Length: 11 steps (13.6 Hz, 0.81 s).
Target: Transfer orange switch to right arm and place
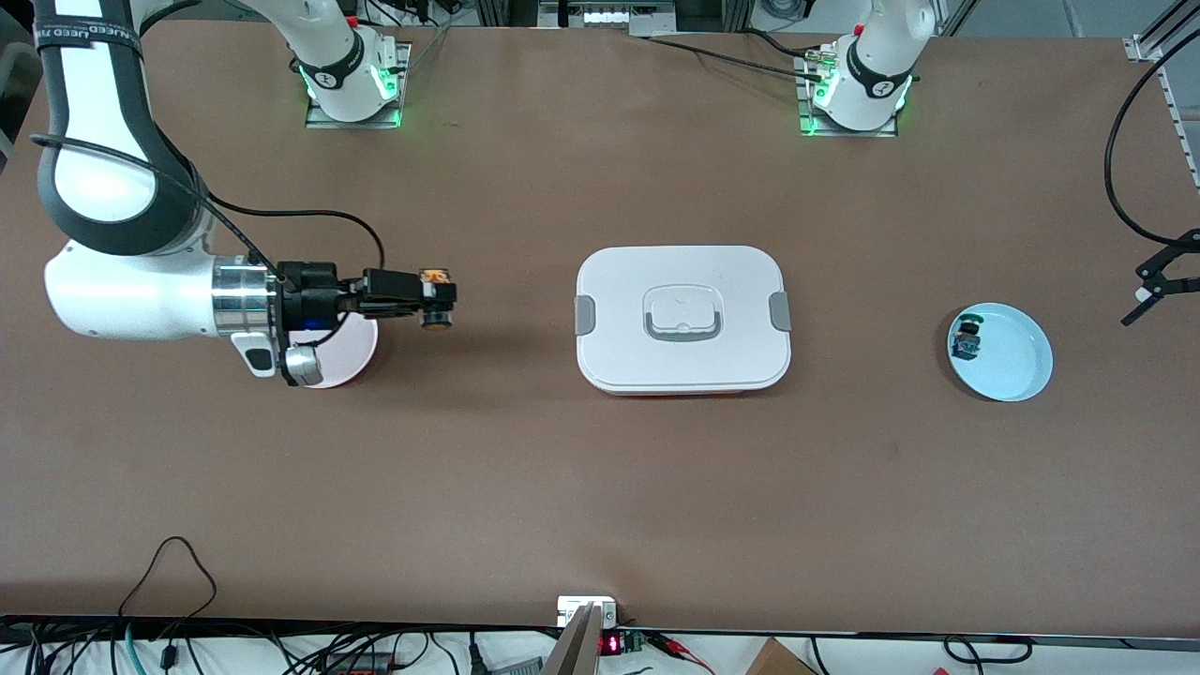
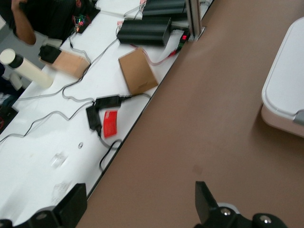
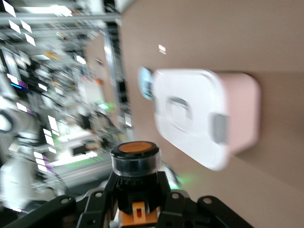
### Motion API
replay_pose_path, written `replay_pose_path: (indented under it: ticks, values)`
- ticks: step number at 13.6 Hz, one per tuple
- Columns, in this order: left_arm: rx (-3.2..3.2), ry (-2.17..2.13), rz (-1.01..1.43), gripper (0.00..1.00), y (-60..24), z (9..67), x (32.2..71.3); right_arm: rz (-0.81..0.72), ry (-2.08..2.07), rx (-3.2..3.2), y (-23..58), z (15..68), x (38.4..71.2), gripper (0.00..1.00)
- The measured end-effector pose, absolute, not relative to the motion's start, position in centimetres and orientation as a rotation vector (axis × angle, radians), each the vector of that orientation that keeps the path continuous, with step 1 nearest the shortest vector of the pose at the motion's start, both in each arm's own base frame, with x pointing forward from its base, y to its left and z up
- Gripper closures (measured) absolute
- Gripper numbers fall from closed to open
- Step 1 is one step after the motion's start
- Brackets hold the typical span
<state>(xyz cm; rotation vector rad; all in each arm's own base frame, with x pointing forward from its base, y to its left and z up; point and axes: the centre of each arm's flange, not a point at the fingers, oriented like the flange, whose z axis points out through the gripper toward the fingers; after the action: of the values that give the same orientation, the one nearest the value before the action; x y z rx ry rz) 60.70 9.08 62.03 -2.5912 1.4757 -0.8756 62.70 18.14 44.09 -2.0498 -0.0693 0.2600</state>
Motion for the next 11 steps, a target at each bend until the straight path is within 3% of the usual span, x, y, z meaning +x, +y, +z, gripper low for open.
replay_pose_path:
  ticks: [6, 11]
  values:
    - [-2.899, 0.985, -0.844, 0.0, 7.9, 64.0, 59.4, 0.406, -0.378, -2.356, 12.2, 42.3, 60.6, 0.65]
    - [-3.064, 0.524, -0.565, 0.0, 4.0, 66.6, 57.9, 0.49, -0.818, -2.653, 7.4, 40.5, 60.5, 0.65]
